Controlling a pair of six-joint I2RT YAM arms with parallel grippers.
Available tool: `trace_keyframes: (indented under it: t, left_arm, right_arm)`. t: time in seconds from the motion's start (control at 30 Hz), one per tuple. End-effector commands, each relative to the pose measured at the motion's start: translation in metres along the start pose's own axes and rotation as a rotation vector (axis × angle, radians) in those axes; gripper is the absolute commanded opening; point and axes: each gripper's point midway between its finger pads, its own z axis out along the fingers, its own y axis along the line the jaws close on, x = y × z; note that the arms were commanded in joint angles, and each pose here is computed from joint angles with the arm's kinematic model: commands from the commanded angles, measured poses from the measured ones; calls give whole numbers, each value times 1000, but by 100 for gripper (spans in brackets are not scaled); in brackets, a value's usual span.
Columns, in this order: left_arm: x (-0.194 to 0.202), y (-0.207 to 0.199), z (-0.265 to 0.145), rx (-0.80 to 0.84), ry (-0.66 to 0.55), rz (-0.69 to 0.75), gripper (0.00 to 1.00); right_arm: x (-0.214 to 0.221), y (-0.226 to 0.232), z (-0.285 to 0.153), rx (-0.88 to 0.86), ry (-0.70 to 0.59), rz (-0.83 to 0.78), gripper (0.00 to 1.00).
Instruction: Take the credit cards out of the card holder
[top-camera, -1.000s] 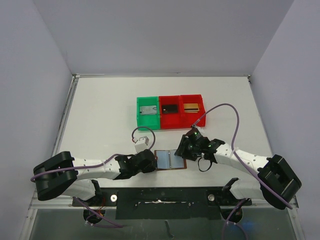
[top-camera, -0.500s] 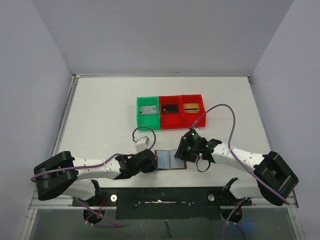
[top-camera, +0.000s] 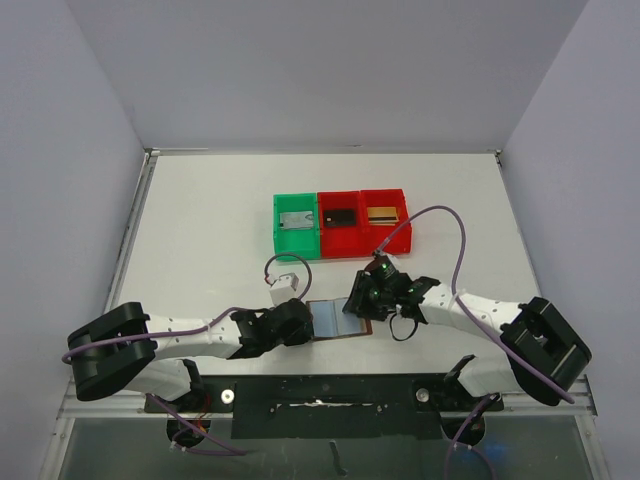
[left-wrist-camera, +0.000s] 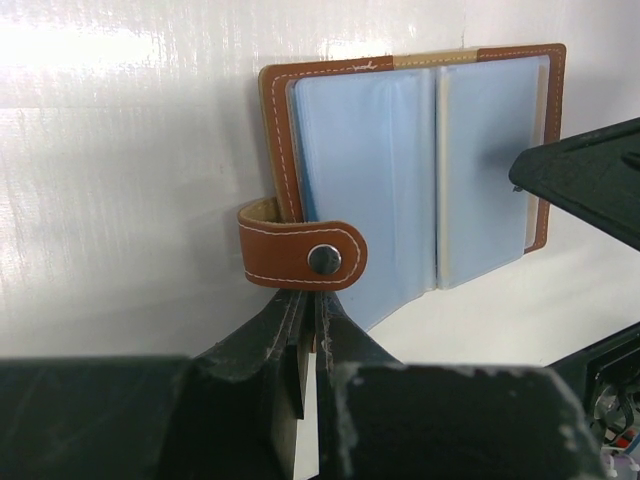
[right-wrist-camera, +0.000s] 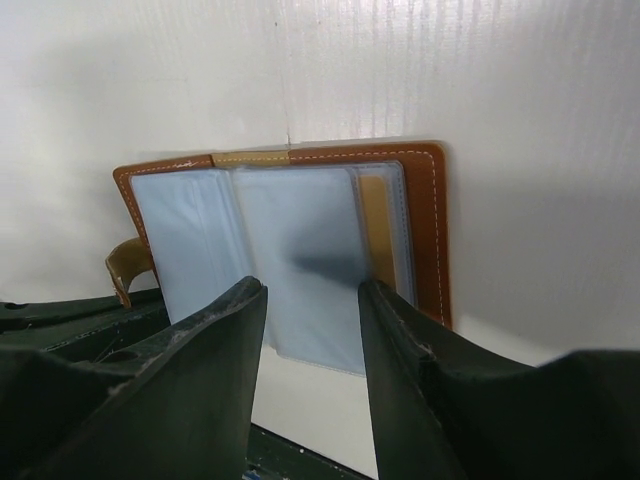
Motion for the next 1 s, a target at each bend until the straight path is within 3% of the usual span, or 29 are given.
trace_keyframes:
  t: [0.0, 0.3, 0.63, 0.97]
  left_arm:
    - [-7, -23, 1, 58, -8, -2, 0]
    - [-6, -22, 0, 57, -7, -6, 0]
    - [-8, -22, -1, 58, -16, -12, 0]
    - [-7, -21, 0, 55, -14, -9, 0]
  right_arm:
    - [-2, 42, -2, -181, 15, -12, 42]
    - [-6, 60, -12, -293, -2, 16, 41]
    - [-17, -2, -24, 52, -84, 22, 49]
    - [-8, 2, -15, 25, -48, 3, 45]
